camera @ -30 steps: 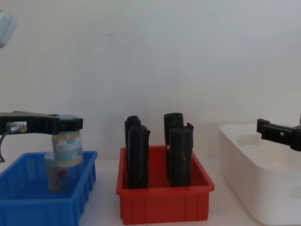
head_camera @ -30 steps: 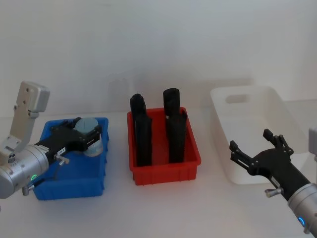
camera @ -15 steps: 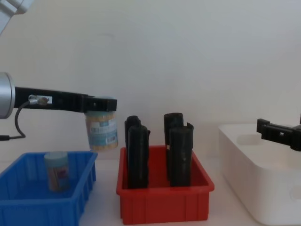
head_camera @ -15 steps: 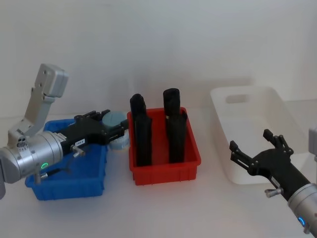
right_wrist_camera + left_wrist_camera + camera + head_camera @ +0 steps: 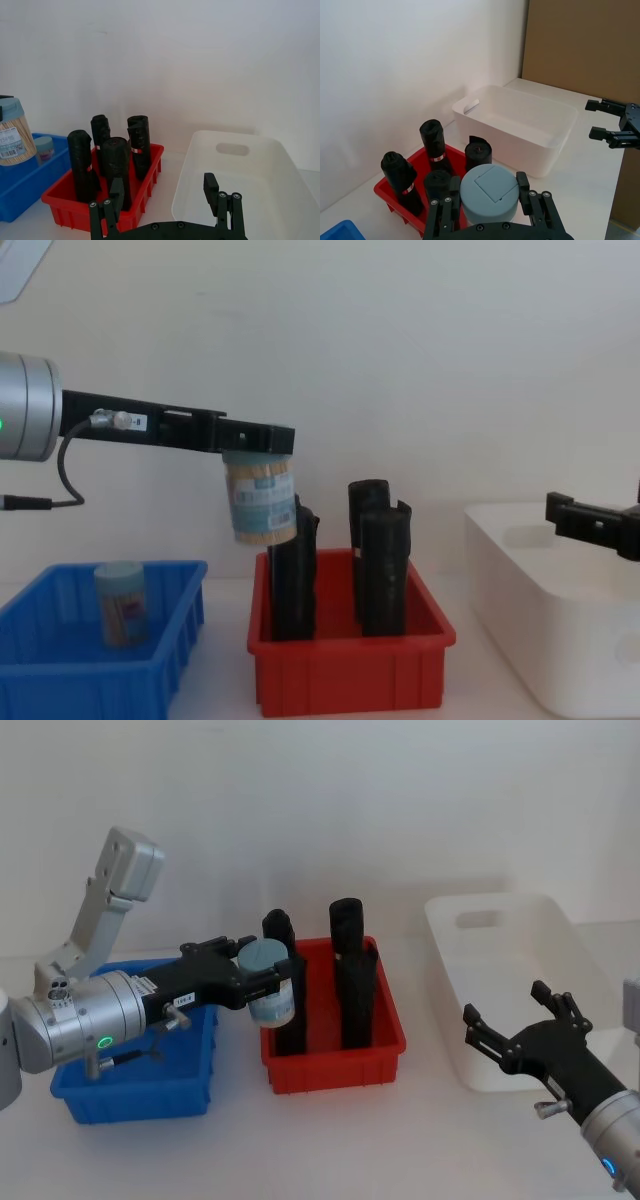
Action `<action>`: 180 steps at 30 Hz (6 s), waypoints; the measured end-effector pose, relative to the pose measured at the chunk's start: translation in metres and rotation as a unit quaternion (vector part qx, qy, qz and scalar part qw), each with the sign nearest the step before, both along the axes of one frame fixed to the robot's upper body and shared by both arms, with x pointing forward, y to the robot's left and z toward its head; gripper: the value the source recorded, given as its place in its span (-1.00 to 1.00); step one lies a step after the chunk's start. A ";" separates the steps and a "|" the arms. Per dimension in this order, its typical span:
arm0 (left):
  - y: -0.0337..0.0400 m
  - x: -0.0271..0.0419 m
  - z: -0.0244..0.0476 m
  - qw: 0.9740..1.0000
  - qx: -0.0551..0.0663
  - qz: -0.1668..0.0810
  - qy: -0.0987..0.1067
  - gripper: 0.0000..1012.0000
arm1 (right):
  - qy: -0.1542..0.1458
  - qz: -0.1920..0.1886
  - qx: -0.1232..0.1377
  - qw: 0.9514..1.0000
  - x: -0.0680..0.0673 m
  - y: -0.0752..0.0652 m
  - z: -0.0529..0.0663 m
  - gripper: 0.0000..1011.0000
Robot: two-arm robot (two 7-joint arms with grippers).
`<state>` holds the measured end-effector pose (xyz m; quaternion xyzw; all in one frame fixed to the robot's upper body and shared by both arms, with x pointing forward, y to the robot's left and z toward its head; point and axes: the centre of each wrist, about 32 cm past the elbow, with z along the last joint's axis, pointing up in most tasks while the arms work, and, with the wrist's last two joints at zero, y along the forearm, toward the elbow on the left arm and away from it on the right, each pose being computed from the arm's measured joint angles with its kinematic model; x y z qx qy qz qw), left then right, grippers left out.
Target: Pick the cotton swabs from the blue box and place them into the white box.
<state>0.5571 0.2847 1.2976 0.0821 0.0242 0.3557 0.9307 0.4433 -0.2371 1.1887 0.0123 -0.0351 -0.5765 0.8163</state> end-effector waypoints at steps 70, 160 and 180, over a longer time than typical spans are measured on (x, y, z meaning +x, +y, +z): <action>-0.0052 0.0012 0.0079 1.000 -0.001 -0.026 0.003 0.32 | 0.018 0.210 -0.087 0.974 0.068 0.107 0.040 0.98; -0.0052 0.0012 0.0079 1.000 -0.001 -0.026 0.003 0.98 | 0.030 0.005 -0.036 0.999 0.063 0.030 0.014 0.29; -0.0053 0.0012 0.0078 1.000 -0.001 -0.026 0.003 0.97 | 0.090 -0.053 -0.050 0.993 0.097 -0.015 -0.004 0.29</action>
